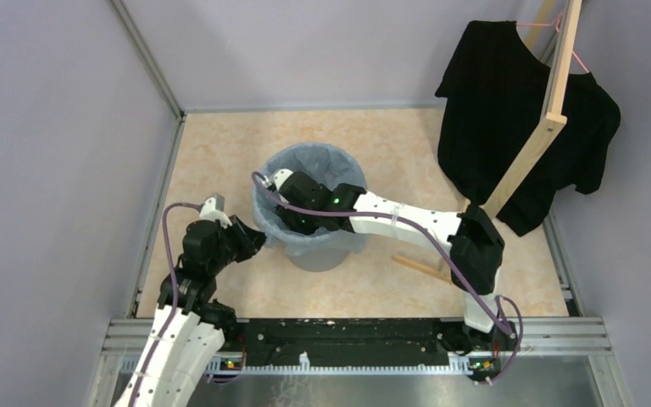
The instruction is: Put the trash bags into the trash bin
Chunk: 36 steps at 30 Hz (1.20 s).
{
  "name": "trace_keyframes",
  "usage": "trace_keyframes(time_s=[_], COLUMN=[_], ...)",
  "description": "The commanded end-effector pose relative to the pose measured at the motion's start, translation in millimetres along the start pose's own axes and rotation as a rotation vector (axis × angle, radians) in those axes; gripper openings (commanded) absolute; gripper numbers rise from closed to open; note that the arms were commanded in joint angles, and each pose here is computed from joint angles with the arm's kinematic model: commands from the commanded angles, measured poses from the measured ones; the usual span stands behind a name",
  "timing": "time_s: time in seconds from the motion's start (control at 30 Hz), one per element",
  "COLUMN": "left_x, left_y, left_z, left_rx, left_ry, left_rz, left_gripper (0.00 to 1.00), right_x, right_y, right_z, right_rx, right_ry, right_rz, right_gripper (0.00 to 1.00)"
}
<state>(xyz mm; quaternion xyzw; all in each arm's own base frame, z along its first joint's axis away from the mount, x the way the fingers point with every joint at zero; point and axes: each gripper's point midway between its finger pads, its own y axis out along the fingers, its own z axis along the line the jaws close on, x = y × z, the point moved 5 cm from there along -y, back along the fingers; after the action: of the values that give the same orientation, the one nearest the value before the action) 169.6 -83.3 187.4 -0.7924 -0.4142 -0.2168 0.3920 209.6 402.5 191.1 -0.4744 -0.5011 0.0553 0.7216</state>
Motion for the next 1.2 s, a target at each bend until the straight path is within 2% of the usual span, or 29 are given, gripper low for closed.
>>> trace_keyframes(time_s=[0.0,0.27,0.37,0.57,0.73,0.83,1.17], left_x=[0,-16,-20,-24,-32,-37,-43], left_y=[8,24,30,41,50,56,63], left_z=[-10,4,9,18,32,39,47], left_rx=[-0.072,-0.044,-0.024,0.025,0.085,0.110,0.131], left_ry=[-0.046,-0.083,-0.097,-0.110,-0.119,-0.128,-0.126], left_rz=[0.004,0.044,0.058,0.077,0.083,0.090,0.097], left_gripper=[0.23,0.23,0.24,0.24,0.24,0.23,0.22], right_x=[30,54,56,53,32,20,-5], right_y=[-8,-65,-69,-55,-15,7,64], right_z=[12,-19,-39,-52,-47,-47,-40], right_rx=[0.046,-0.135,-0.191,-0.163,-0.133,-0.144,-0.103], right_ry=[0.042,0.031,0.050,0.093,0.089,0.084,0.111], right_rz=[-0.092,-0.215,-0.227,-0.217,-0.130,-0.080,-0.070], right_gripper=[0.38,0.63,0.67,0.67,0.53,0.49,0.48])
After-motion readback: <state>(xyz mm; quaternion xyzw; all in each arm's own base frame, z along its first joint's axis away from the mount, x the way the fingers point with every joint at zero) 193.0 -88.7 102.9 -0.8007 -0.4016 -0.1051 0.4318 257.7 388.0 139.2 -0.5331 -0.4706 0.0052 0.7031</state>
